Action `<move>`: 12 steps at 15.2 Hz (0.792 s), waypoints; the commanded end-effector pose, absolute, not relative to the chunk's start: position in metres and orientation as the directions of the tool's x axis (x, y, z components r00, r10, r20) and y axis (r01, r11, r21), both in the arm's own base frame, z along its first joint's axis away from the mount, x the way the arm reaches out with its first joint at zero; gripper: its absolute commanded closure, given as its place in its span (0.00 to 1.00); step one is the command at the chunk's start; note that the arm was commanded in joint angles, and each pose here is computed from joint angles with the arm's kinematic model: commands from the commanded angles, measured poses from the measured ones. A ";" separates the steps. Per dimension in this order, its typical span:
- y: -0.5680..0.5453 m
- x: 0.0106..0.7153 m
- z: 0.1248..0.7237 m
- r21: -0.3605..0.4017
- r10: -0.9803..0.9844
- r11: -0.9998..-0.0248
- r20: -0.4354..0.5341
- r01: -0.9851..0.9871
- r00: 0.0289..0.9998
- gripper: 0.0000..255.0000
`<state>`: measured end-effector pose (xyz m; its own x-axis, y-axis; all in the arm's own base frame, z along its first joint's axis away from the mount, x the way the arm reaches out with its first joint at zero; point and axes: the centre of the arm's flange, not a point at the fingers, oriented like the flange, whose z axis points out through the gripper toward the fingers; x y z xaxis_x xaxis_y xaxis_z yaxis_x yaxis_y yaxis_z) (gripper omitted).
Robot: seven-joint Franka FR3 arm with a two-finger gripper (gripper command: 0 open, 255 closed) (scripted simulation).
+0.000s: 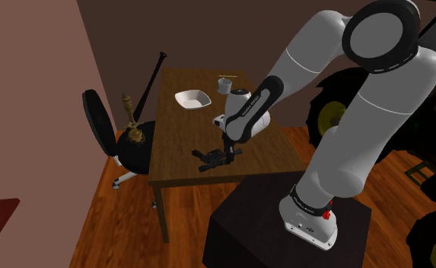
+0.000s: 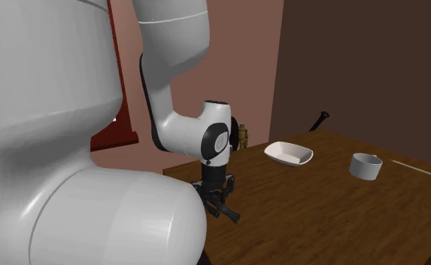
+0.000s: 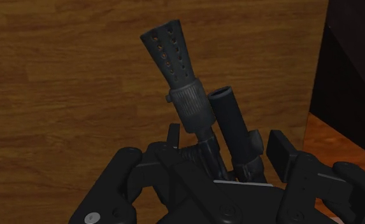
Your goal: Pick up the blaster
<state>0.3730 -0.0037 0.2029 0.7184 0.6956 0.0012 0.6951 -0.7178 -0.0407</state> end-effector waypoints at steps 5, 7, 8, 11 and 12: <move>-0.004 0.373 0.233 -0.041 0.696 -0.717 0.000 0.695 0.718 1.00; -0.004 0.373 0.243 -0.041 0.696 -0.717 0.000 0.695 0.718 1.00; -0.004 0.373 0.248 -0.041 0.696 -0.717 0.000 0.695 0.718 1.00; -0.004 0.373 0.264 -0.041 0.696 -0.717 0.000 0.695 0.718 1.00; -0.004 0.373 0.270 -0.041 0.696 -0.717 0.000 0.695 0.718 1.00</move>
